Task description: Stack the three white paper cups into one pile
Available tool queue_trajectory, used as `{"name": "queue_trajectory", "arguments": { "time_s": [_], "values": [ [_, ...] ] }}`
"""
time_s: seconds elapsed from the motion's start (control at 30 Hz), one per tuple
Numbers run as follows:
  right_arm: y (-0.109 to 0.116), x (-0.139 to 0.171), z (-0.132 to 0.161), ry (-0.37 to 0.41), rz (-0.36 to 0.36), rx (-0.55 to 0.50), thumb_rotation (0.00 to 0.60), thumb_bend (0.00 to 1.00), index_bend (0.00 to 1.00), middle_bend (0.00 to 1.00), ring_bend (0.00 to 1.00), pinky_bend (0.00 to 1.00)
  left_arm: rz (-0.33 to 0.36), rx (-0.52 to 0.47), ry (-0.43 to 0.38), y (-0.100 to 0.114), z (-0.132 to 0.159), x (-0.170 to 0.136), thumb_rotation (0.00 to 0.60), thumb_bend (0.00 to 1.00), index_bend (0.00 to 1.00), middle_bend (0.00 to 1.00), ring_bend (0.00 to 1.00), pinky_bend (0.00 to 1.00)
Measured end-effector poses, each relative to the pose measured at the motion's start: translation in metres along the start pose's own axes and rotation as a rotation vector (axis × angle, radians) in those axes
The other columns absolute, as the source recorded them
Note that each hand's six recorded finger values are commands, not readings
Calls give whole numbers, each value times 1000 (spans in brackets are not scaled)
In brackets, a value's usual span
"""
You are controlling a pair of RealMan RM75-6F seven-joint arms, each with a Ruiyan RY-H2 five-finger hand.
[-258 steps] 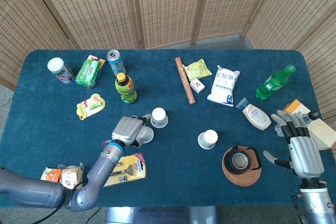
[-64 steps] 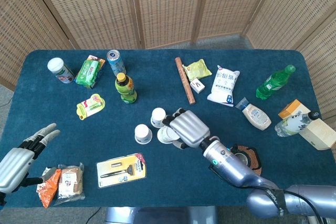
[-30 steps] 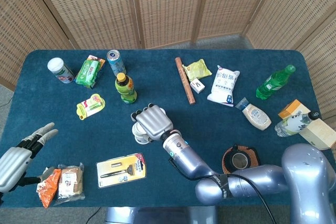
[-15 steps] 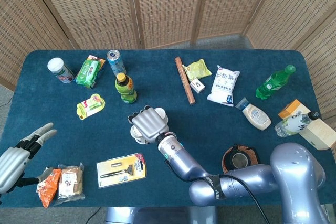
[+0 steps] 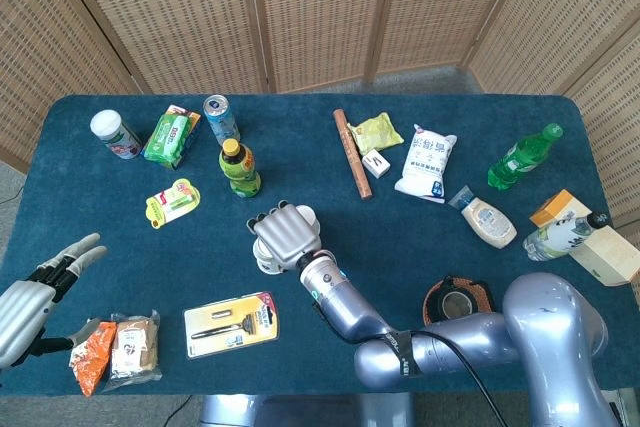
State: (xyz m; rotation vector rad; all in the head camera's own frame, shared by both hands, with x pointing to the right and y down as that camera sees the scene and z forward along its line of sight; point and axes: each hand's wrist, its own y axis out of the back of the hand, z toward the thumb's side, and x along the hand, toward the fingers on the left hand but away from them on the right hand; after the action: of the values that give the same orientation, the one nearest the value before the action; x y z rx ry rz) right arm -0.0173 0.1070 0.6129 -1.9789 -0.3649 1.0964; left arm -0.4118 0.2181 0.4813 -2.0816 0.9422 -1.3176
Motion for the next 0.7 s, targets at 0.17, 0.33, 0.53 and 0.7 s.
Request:
{"name": "queue_trajectory", "arguments": {
  "time_s": [0.17,0.33,0.53,0.7],
  "values": [
    [-2,3,0,-3,21,-1,600,306,85,278,347,304,-1,0,1,0,0,1,600,370,41,0,0,152],
    [-2,7,2,3,39,2,600,302,40,211,319,303,-2,0,1,0,0,1,600,370,41,0,0,152],
    [0,10,3,11,42,-13,600,300,51,188,309,303,-1,-2,0,0,0,0,600,370,41,0,0,152],
    [9,18,0,31,8,-6,600,300,114,200,309,304,-2,-4,1,1,-1,1,600,370,41,0,0,152]
  ]
}}
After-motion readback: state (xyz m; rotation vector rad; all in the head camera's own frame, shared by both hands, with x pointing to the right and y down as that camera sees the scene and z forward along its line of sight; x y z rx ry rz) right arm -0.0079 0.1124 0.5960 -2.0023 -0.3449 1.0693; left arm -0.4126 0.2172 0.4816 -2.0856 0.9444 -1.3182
